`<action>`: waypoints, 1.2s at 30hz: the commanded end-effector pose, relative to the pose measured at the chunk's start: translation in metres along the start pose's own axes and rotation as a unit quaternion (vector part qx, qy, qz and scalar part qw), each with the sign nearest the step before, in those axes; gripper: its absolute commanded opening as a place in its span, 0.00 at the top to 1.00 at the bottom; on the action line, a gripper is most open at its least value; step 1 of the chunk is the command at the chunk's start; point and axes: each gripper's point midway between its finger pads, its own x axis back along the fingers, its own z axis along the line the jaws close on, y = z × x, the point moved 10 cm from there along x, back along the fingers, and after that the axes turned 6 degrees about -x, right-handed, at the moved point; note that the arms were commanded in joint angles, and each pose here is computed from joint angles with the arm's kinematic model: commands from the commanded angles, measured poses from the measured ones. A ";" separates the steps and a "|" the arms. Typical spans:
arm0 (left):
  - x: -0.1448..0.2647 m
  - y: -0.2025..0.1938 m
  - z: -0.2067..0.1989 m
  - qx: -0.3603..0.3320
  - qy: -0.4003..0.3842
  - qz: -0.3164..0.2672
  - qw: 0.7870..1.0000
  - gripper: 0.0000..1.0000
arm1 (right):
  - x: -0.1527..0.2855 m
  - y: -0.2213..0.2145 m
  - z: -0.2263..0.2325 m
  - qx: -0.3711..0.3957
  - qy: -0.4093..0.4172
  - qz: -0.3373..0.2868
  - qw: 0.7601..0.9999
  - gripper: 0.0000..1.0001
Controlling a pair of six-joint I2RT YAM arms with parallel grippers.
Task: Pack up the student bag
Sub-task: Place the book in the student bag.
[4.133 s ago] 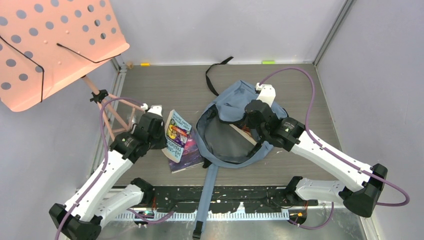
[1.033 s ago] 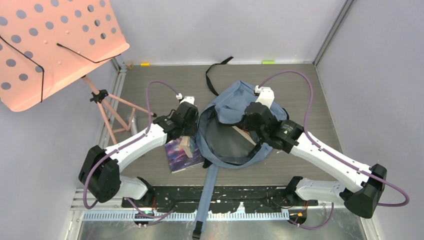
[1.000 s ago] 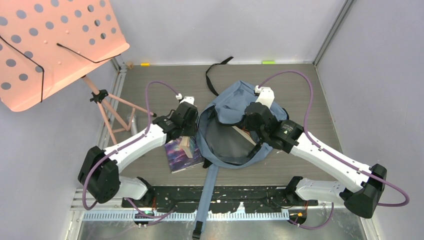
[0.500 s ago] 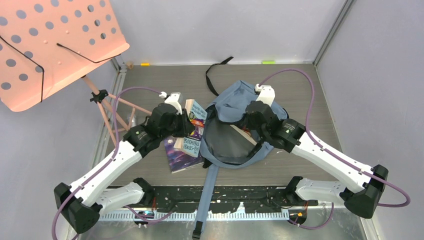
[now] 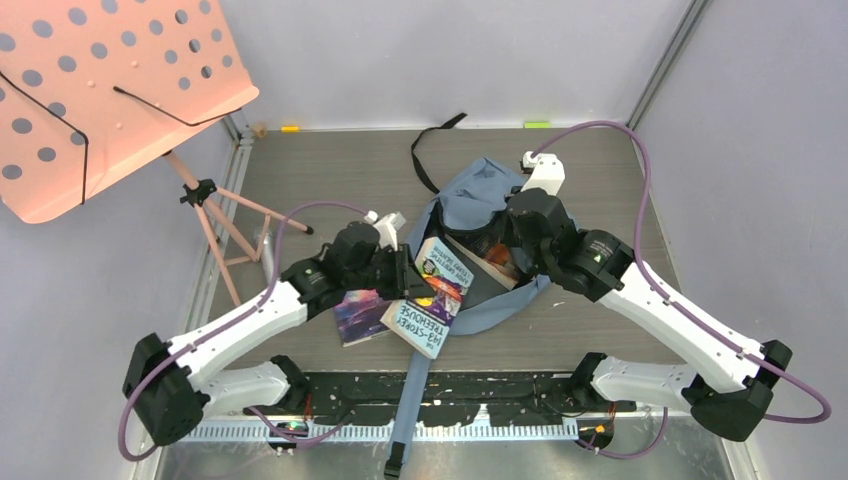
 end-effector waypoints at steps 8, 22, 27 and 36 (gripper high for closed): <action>-0.070 0.015 -0.034 0.008 -0.107 -0.024 0.994 1.00 | 0.015 0.030 0.006 -0.058 0.039 -0.075 0.995 1.00; -0.119 0.038 -0.027 0.028 -0.095 -0.111 0.989 1.00 | 0.025 0.020 -0.009 -0.080 0.057 -0.093 0.991 0.99; -0.139 0.049 -0.029 0.044 -0.127 -0.148 0.980 1.00 | 0.028 0.018 -0.011 -0.090 0.065 -0.096 0.989 1.00; -0.166 0.056 -0.023 0.086 -0.107 -0.273 0.952 1.00 | 0.027 0.017 -0.007 -0.096 0.080 -0.087 0.988 0.99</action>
